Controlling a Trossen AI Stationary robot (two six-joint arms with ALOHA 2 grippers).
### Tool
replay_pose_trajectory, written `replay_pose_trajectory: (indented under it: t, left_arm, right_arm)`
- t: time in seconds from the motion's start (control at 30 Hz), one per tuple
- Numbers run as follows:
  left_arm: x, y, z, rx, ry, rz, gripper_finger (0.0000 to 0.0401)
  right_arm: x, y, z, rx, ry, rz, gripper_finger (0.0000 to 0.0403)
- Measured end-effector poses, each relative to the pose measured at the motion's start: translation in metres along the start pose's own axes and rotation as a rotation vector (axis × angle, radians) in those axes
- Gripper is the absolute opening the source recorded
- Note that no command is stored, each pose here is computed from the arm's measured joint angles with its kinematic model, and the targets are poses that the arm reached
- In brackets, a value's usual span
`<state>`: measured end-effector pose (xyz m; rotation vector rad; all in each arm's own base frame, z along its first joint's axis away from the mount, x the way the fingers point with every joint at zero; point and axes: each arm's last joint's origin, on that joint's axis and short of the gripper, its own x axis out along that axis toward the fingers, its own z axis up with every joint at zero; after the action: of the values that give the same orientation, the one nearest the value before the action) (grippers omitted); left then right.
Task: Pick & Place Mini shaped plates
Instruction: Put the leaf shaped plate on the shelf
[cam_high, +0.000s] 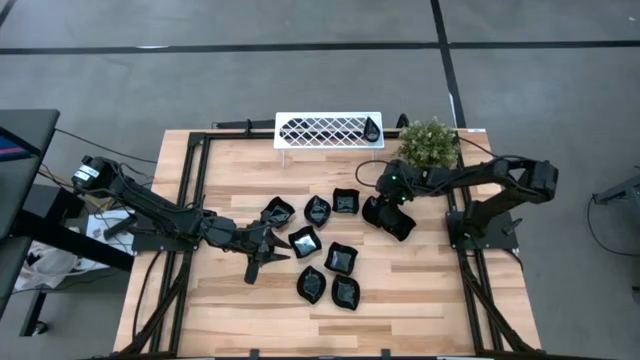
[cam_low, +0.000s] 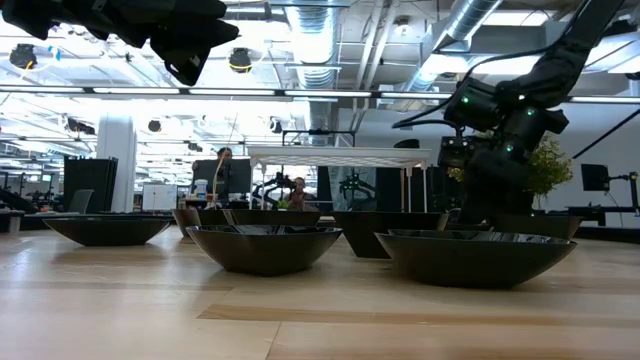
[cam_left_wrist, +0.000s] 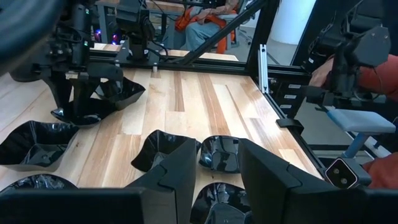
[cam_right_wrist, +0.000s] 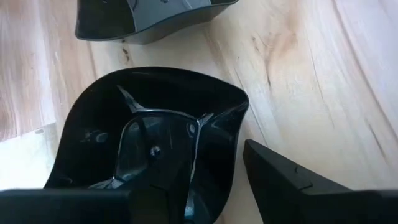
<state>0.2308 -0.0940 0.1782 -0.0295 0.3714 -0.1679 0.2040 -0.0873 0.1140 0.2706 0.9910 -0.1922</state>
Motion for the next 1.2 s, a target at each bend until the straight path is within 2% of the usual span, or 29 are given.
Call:
replay_pose_trajectory:
  t: [0.37, 0.5, 1.03, 1.2]
  left_arm:
    - [0.000, 0.000, 0.000, 0.000, 0.000, 0.000, 0.0122]
    - [0.000, 0.000, 0.000, 0.000, -0.001, 0.000, 0.0122]
    - [0.000, 0.000, 0.000, 0.000, -0.001, 0.001, 0.0122]
    - [0.000, 0.000, 0.000, 0.000, -0.001, 0.001, 0.0122]
  right_arm:
    - [-0.017, 0.003, 0.004, -0.018, -0.068, -0.009, 0.0119]
    - [-0.017, 0.003, 0.003, -0.015, -0.049, -0.008, 0.0107]
    - [-0.014, 0.003, 0.004, -0.047, -0.049, -0.002, 0.0008]
    - [-0.015, 0.003, 0.005, -0.047, -0.047, -0.003, 0.0007]
